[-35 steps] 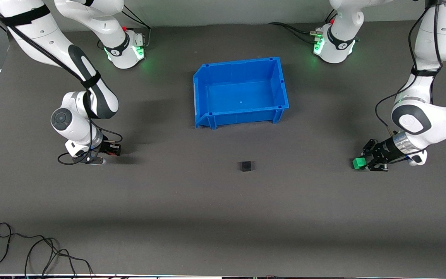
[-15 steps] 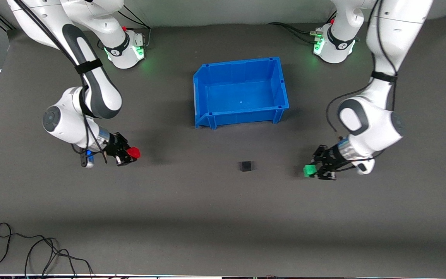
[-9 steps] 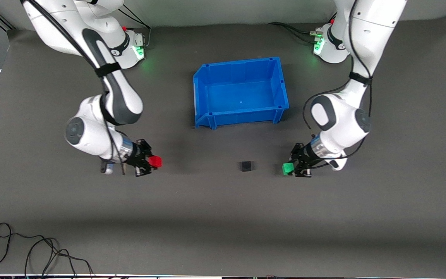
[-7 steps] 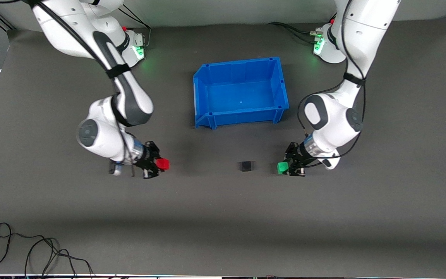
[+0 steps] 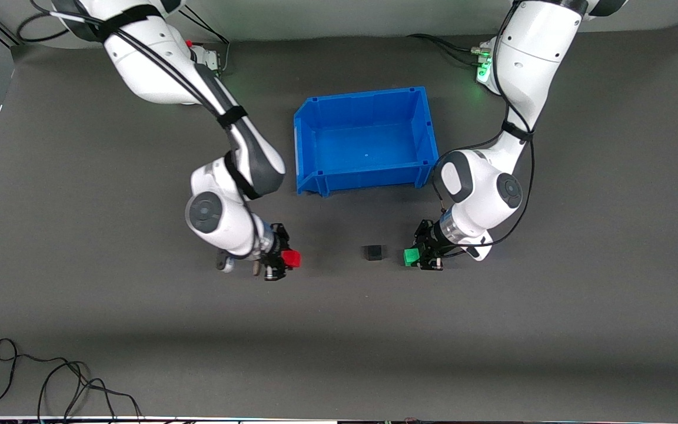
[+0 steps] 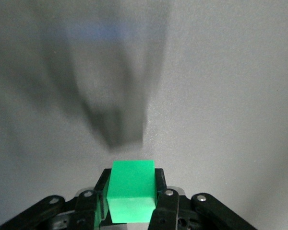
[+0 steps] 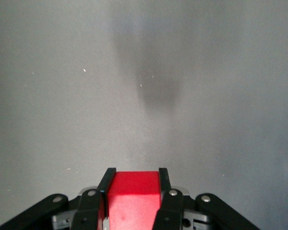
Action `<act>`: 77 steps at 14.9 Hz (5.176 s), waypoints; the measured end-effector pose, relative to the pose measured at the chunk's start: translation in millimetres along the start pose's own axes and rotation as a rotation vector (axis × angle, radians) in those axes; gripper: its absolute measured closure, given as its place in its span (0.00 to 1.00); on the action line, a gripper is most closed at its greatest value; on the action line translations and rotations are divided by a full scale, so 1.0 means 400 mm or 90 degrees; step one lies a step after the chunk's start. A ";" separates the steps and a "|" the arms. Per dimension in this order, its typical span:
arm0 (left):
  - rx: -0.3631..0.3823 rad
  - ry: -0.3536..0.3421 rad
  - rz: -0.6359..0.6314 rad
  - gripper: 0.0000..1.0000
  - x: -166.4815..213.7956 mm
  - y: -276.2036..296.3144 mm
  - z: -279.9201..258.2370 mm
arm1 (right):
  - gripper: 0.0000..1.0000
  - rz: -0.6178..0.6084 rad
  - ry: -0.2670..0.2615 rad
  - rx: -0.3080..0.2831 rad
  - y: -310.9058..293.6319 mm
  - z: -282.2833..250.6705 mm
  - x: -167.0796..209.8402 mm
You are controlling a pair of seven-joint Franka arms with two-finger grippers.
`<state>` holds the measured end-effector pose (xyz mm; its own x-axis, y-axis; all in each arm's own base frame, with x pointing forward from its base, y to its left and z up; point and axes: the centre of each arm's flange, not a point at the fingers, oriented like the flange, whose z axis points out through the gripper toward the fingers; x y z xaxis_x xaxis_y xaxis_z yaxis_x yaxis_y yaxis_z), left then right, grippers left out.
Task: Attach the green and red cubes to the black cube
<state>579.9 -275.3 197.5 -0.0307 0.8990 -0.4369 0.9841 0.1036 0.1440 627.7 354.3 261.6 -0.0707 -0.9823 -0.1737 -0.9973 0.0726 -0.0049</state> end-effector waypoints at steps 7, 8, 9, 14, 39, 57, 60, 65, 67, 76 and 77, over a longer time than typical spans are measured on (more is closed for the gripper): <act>0.031 0.003 -0.003 0.63 -0.025 -0.022 0.048 | 0.60 -0.009 0.018 -0.002 0.082 0.060 -0.180; 0.034 0.003 -0.002 0.63 -0.026 -0.024 0.054 | 0.60 -0.006 0.019 -0.004 0.096 0.065 -0.202; 0.036 0.004 -0.001 0.63 -0.028 -0.029 0.059 | 0.60 -0.005 0.021 -0.004 0.107 0.071 -0.224; 0.039 0.004 -0.019 0.63 -0.046 -0.032 0.080 | 0.60 0.011 0.037 0.012 0.134 0.134 -0.296; 0.047 -0.001 -0.028 0.63 -0.119 -0.068 0.115 | 0.60 0.034 0.042 0.017 0.148 0.299 -0.345; 0.038 0.068 0.036 0.00 0.031 0.065 0.018 | 0.21 0.013 0.022 0.058 0.071 0.254 -0.309; 0.093 0.080 0.115 0.00 0.131 0.134 -0.109 | 0.04 -0.039 0.021 0.052 -0.008 0.126 -0.262; 0.175 0.104 0.275 0.00 0.308 0.214 -0.399 | 0.04 -0.135 -0.012 -0.043 -0.096 -0.216 -0.120; 0.202 0.106 0.341 0.00 0.364 0.221 -0.499 | 0.04 -0.196 -0.020 -0.085 -0.112 -0.376 -0.021; 0.297 0.107 0.655 0.00 0.352 0.215 -0.903 | 0.04 -0.503 -0.112 -0.186 -0.051 -0.892 0.478; 0.302 0.107 0.694 0.00 0.332 0.221 -0.937 | 0.04 -0.534 -0.118 -0.181 -0.040 -0.932 0.529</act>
<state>597.4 13.0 485.1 0.8705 0.4647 -0.1620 0.4723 -0.8814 0.0096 622.0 80.8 591.9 0.6612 -0.6473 -0.3792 -0.6879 -0.7248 0.0376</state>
